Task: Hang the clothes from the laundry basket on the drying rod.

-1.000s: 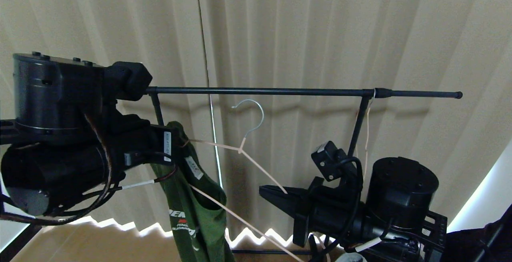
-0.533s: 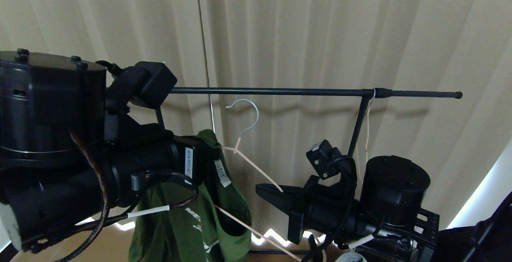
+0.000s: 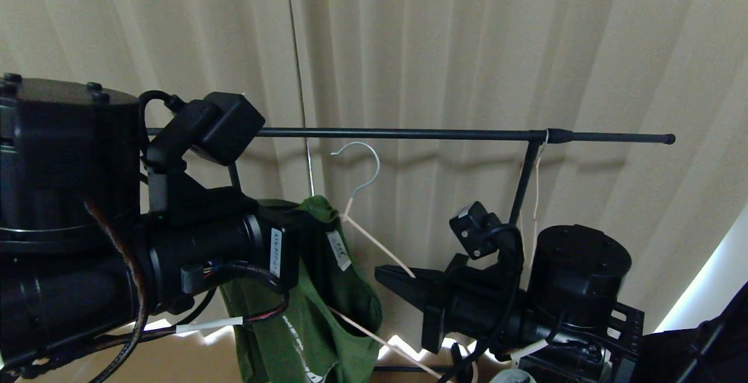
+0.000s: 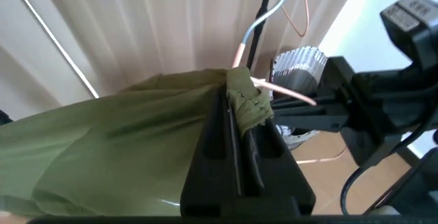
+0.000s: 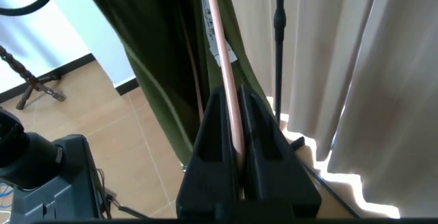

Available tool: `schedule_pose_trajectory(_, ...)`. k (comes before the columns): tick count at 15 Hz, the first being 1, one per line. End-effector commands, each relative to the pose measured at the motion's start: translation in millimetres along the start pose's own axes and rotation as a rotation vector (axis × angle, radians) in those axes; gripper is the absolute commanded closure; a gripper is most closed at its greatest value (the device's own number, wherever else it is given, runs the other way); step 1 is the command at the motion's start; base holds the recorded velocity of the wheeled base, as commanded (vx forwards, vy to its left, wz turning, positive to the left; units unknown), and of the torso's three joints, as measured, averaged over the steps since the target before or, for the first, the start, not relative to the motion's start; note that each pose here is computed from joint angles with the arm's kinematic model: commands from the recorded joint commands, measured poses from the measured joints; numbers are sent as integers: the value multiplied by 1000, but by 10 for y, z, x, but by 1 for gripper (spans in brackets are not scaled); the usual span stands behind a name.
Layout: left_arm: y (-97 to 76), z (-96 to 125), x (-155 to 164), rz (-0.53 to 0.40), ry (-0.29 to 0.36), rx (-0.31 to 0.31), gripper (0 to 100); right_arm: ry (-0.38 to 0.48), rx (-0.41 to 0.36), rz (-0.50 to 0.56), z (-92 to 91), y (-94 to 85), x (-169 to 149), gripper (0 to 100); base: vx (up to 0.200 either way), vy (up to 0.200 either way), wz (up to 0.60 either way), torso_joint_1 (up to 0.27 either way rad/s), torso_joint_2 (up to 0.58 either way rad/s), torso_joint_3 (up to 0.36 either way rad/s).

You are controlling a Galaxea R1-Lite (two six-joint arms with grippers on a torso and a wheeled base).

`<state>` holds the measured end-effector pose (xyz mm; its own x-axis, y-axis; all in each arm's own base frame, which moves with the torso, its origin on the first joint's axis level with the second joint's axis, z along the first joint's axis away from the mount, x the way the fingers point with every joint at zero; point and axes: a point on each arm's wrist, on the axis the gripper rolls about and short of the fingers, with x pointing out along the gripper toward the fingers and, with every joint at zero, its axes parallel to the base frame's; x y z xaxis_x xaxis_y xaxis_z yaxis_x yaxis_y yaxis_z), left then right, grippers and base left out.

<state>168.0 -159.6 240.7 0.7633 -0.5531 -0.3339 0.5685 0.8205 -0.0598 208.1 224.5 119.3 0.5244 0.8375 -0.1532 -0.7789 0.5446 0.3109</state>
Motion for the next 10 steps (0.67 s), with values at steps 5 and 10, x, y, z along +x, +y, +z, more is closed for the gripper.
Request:
schedule_pose_trajectory(5, 29, 48, -129, -3, -71, 53, 0, -44, -9, -13, 177, 4, -141, 100, 0, 0, 0, 0, 0, 0)
schedule_pose_trajectory(10, 393, 119, -261, 30, -122, 220, 0, -71, -53, -80, 386, -84, -418, 100, 0, 0, 0, 0, 0, 0)
